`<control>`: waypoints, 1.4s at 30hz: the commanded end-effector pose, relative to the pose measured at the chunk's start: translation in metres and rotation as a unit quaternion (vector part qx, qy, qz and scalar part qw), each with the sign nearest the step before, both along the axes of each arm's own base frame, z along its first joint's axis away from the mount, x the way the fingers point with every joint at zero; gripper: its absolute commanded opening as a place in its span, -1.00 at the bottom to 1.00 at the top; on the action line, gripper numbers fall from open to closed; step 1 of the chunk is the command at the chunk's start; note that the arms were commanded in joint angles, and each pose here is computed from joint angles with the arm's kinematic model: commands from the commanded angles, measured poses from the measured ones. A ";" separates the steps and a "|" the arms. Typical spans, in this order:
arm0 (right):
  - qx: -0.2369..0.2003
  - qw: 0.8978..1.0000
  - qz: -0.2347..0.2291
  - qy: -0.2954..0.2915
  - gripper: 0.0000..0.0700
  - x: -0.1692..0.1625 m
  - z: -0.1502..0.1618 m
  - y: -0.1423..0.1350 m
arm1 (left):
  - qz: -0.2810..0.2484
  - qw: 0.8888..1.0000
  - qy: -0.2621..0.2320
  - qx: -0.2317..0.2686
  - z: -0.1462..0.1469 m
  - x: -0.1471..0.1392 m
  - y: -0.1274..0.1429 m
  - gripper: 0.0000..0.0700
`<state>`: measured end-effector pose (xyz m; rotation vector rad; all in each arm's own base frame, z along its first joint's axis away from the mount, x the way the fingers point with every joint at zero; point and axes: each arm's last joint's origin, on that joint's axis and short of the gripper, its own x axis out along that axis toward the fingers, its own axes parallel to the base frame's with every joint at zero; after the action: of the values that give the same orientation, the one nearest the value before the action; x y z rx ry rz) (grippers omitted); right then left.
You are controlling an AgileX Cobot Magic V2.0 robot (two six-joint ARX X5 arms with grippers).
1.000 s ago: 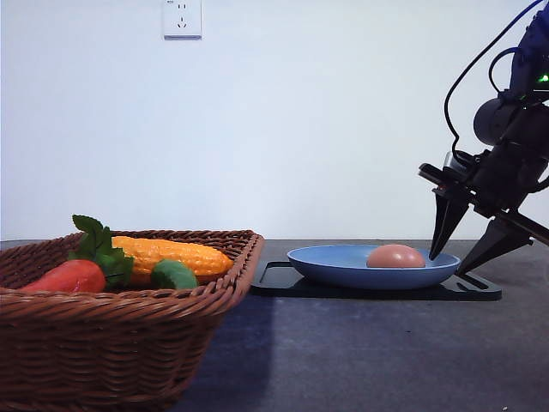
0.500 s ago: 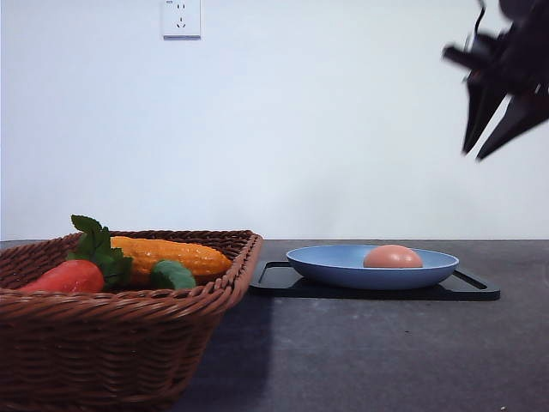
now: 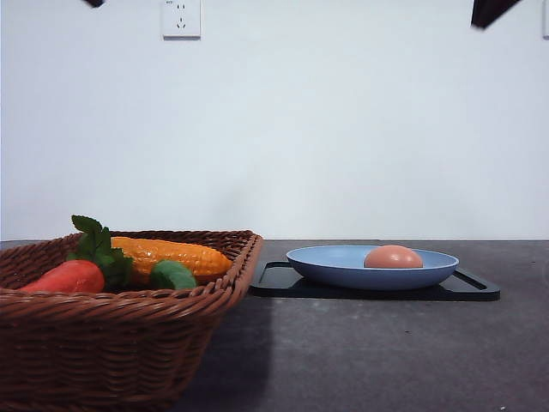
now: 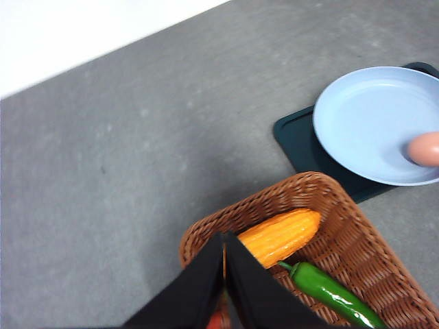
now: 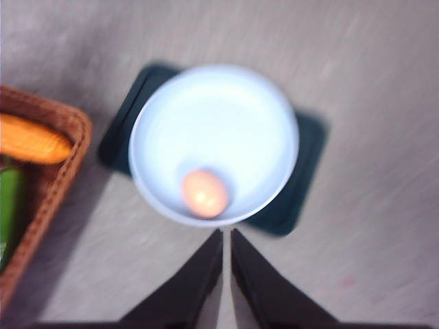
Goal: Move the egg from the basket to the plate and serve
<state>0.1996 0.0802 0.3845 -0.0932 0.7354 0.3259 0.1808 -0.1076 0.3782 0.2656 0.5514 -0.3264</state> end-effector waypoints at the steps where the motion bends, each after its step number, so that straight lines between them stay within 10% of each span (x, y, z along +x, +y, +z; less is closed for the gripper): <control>1: -0.008 0.999 0.002 -0.041 -1.00 -0.016 0.002 0.002 | -0.001 1.000 -0.003 -0.017 0.002 0.003 0.008 -1.00; 20: 0.136 0.963 0.006 -0.233 -1.00 -0.092 -0.102 -0.021 | -0.014 0.983 -0.072 -0.167 -0.092 -0.048 0.046 -1.00; 42: 0.137 0.962 0.007 -0.235 -1.00 -0.093 -0.116 -0.022 | -0.002 0.981 -0.060 -0.185 -0.100 -0.052 0.048 -1.00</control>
<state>0.1068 0.0578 0.2663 0.0719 0.2239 0.3964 0.1280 -0.0587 0.2745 -0.0669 0.3770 -0.3993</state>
